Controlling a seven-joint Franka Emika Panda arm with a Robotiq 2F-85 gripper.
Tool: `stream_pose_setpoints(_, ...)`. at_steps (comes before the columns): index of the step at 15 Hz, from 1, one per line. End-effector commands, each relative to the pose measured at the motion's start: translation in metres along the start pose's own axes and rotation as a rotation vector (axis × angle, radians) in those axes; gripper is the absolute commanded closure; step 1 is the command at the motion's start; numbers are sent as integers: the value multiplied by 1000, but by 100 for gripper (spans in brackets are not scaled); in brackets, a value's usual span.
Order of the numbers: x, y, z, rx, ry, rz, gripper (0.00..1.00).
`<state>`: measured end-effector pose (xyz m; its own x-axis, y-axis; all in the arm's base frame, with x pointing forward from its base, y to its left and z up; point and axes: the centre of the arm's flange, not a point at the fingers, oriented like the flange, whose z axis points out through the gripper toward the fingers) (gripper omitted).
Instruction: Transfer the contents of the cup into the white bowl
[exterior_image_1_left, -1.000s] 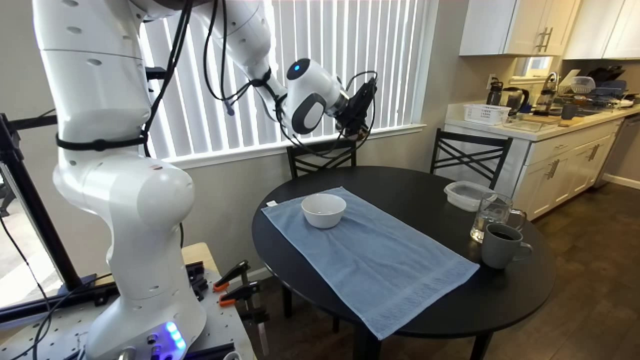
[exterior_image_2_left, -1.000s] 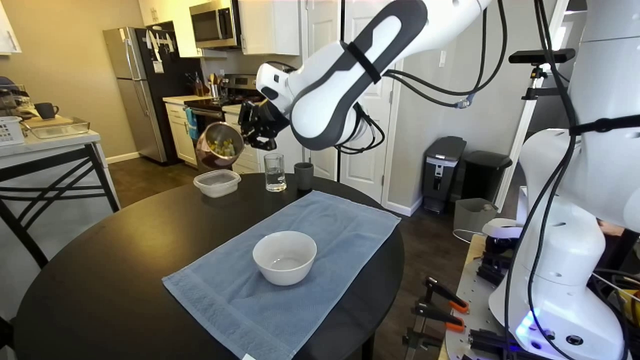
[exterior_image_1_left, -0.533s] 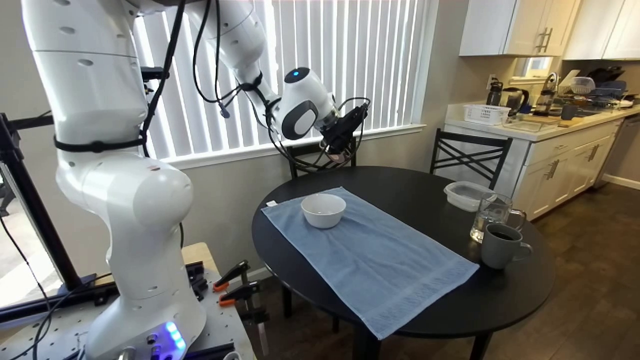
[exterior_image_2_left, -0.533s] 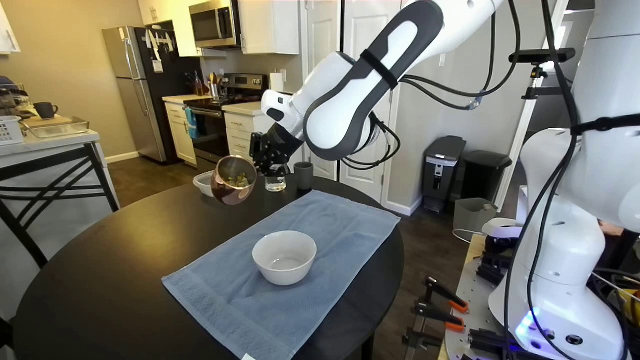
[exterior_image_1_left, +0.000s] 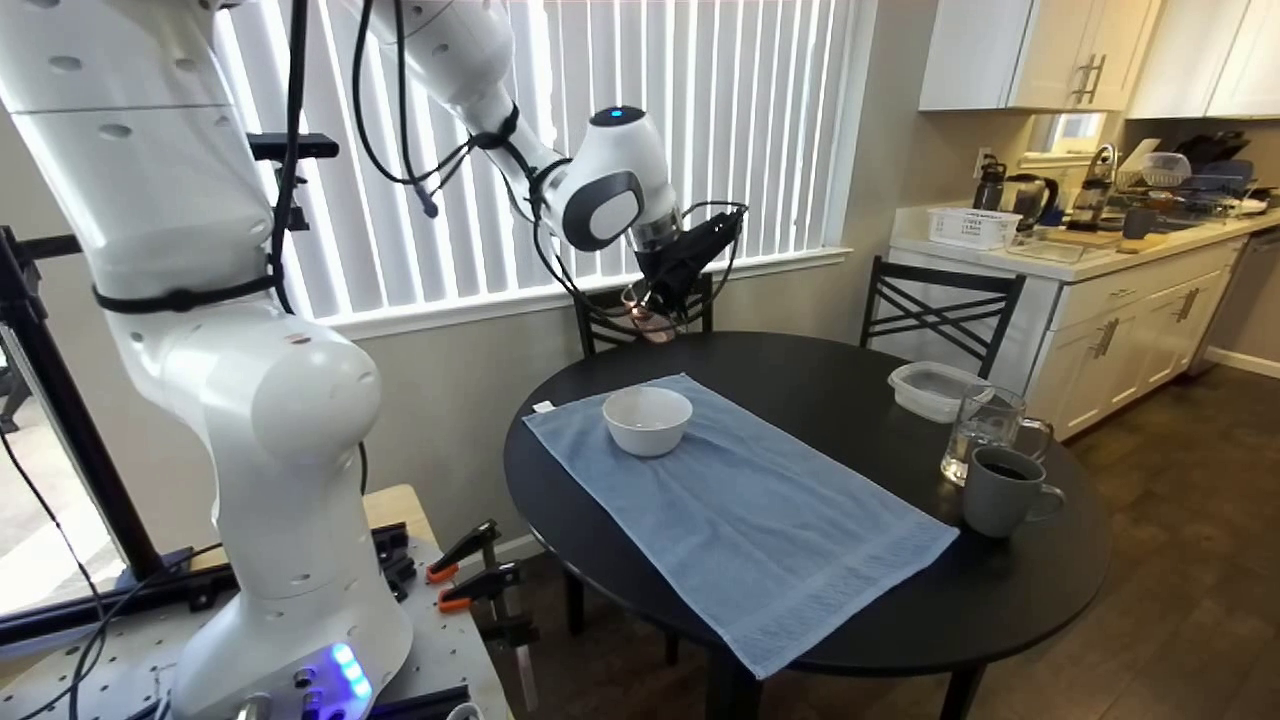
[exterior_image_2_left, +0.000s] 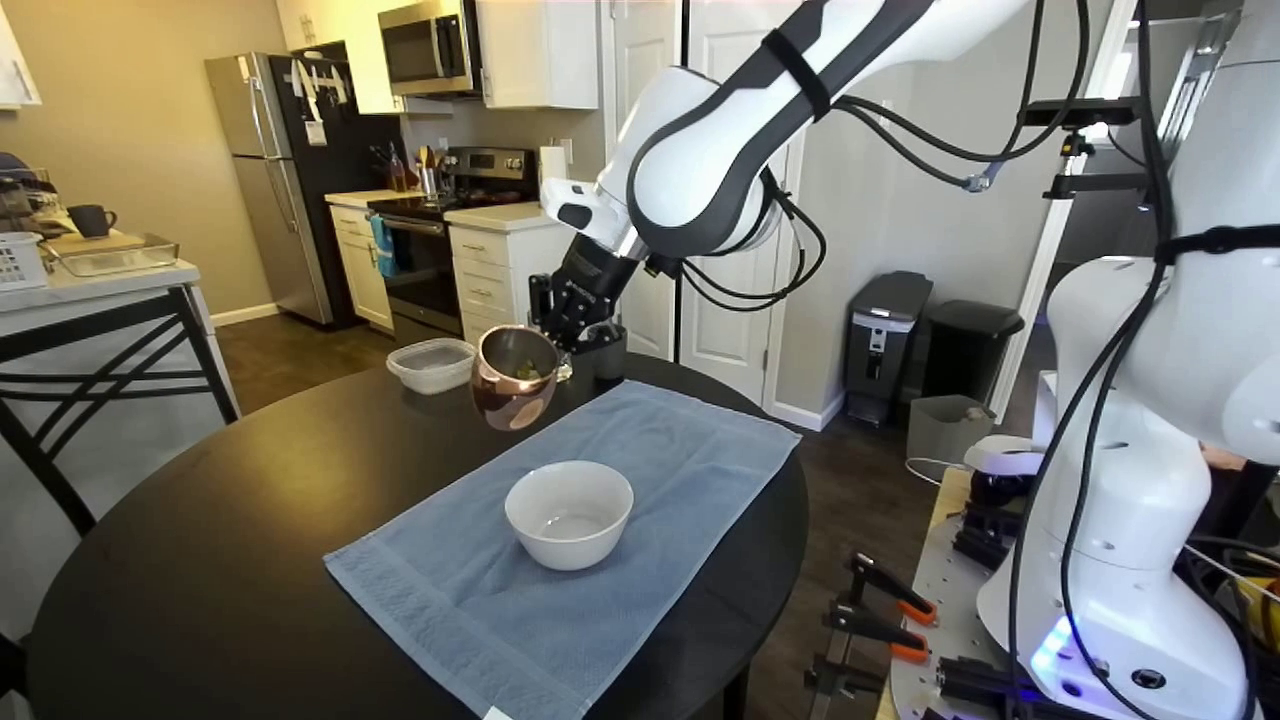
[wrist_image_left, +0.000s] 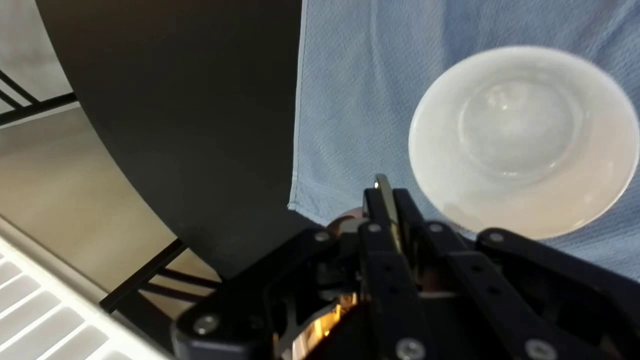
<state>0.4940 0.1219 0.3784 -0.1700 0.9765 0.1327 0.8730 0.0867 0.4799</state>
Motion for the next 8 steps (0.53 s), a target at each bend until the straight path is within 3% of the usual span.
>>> stream_pose_setpoints(1,-40,3,-8,47,-93,-125,98)
stream_pose_setpoints(3,-54,7,-9,46,-162,-201,98)
stream_pose_setpoints(8,-57,27,-15,-98,-328,-377,98)
